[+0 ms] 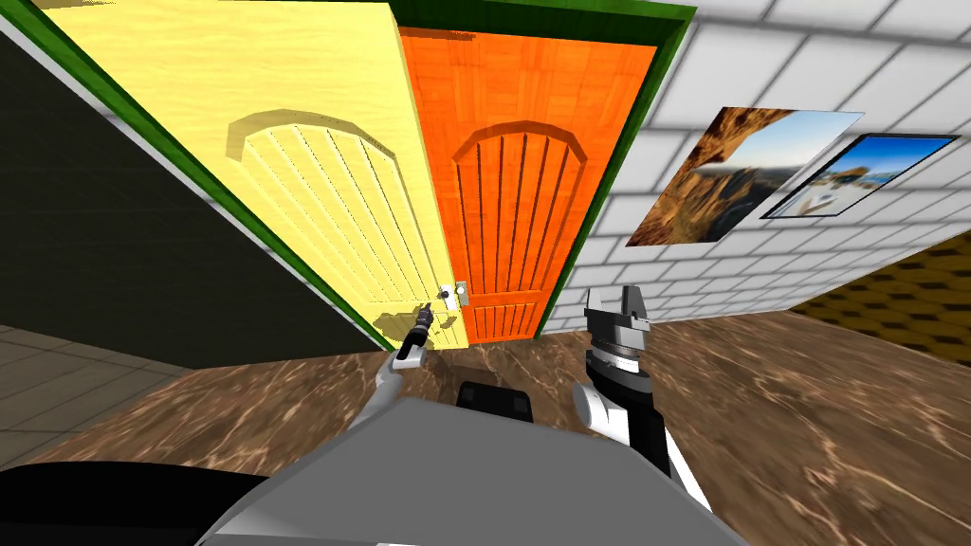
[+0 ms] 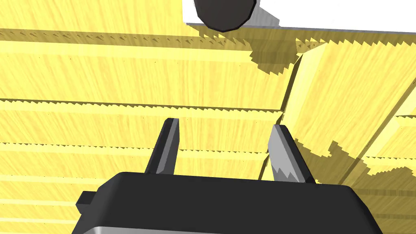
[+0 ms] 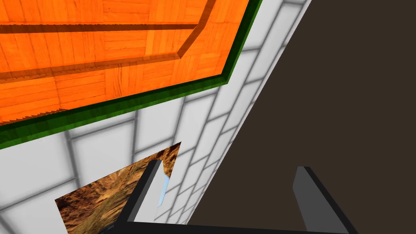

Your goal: Pull the door open

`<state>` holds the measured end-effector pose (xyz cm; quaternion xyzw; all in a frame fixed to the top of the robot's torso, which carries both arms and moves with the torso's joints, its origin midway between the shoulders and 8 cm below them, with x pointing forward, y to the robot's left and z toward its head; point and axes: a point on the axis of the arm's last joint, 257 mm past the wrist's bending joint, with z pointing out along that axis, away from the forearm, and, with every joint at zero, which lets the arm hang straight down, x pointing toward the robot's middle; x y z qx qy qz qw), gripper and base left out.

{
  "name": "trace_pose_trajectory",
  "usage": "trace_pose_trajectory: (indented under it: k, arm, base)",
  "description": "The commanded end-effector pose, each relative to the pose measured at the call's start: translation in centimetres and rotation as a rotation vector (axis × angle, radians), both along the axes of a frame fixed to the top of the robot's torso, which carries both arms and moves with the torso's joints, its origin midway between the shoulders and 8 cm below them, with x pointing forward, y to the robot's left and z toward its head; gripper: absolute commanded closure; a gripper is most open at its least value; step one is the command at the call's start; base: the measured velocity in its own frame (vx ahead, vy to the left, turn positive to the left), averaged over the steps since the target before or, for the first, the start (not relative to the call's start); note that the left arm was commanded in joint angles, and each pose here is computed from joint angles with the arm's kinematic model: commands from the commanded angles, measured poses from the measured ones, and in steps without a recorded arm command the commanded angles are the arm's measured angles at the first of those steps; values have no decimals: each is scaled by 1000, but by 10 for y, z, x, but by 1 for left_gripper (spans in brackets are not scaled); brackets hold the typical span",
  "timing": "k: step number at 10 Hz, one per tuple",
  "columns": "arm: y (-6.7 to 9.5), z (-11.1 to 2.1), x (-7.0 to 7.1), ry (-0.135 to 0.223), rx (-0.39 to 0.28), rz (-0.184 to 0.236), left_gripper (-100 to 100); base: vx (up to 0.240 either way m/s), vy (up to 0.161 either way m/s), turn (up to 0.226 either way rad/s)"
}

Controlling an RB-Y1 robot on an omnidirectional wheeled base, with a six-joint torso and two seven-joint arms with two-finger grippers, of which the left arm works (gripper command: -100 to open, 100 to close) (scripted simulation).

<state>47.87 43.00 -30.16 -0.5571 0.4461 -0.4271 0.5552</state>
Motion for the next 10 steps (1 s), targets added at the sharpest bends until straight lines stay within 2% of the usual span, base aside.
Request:
trace_pose_trajectory:
  k: [1, 2, 3, 4, 5, 6, 7, 8, 10]
  arm:
    - [-15, 3, 5, -12, -8, -26, -100]
    - [-26, 5, 8, -22, -14, -46, -100]
    - [-21, 3, 7, -14, -11, -33, -100]
    - [0, -6, -5, 9, -1, 1, -100]
    - [13, -11, -13, 23, 6, 23, -100]
    - [13, -11, -13, 23, 6, 23, -100]
    - [27, -17, -21, 38, 13, 47, -100]
    - [33, -18, -24, 43, 16, 58, -100]
    - [28, -16, -19, 35, 14, 53, -100]
  base:
    - [-193, -93, -118]
    - [-191, -99, -93]
    - [-84, -42, -12]
    - [-39, 42, 180]
    - [-28, 85, 206]
    - [6, 70, 27]
    - [59, 88, 68]
    - [131, 89, 84]
    - [175, 46, -45]
